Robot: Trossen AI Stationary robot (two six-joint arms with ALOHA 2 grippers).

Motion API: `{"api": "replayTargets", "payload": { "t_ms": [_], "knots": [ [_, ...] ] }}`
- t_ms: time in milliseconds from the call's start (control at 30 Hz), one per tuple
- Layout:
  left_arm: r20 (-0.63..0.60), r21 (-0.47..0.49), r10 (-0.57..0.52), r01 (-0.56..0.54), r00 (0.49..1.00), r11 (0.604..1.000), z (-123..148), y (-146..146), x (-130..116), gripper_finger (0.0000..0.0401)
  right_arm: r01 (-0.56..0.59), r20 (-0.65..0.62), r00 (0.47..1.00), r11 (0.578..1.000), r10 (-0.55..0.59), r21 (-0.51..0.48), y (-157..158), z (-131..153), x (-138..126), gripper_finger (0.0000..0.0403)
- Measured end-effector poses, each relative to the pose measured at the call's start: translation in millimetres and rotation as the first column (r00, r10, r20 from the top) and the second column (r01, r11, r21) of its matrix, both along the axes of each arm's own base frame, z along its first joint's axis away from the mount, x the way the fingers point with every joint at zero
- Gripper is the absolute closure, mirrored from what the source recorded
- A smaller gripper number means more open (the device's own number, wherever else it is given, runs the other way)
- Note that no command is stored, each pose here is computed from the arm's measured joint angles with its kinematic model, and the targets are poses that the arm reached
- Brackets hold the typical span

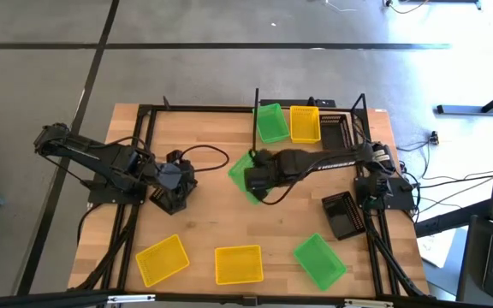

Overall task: Stack baskets on shelf by color
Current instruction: Stack the top green bin on the green bin on the shelf

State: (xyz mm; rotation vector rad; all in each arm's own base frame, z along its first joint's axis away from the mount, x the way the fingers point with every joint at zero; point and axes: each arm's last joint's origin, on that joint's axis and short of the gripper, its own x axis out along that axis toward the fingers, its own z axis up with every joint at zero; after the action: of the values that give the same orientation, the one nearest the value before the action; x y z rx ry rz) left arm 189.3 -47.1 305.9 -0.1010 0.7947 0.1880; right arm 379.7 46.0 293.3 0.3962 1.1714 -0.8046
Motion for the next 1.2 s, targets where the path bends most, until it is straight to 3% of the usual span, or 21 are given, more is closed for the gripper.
{"api": "replayTargets", "payload": {
  "t_ms": [133, 400, 600, 800, 967, 1067, 1200],
  "knots": [
    [0.004, 0.033, -0.008, 0.008, 1.0, 0.999, 0, 1, 1, 0.0346, 0.086, -0.037, 0.995, 0.993, -0.09, -0.083, -4, 29, -15, 0.0403],
    [0.002, 0.135, -0.014, 0.014, 1.0, 0.991, 2, 11, 3, 0.0346, 0.168, 0.145, 0.979, 0.967, -0.141, -0.191, -21, 72, -33, 0.0403],
    [0.022, 0.168, -0.005, 0.001, 1.0, 0.986, 4, 20, 7, 0.0346, 0.316, 0.249, 0.933, 0.924, -0.261, -0.215, -53, 94, -55, 0.0403],
    [0.148, 0.208, -0.002, -0.029, 0.989, 0.978, 14, 30, 18, 0.0346, 0.435, 0.209, 0.893, 0.883, -0.399, -0.176, -97, 91, -82, 0.0403],
    [0.212, 0.243, -0.003, -0.05, 0.977, 0.969, 21, 38, 23, 0.0346, 0.525, 0.106, 0.851, 0.841, -0.515, -0.128, -137, 70, -105, 0.0403],
    [0.231, 0.262, 0.001, -0.063, 0.973, 0.963, 23, 43, 24, 0.0346, 0.523, 0.131, 0.849, 0.849, -0.511, -0.076, -159, 58, -110, 0.0403],
    [0.248, 0.304, -0.001, -0.076, 0.969, 0.95, 26, 50, 26, 0.0346, 0.458, 0.242, 0.862, 0.889, -0.445, 0.006, -186, 40, -103, 0.0403]
  ]
}}
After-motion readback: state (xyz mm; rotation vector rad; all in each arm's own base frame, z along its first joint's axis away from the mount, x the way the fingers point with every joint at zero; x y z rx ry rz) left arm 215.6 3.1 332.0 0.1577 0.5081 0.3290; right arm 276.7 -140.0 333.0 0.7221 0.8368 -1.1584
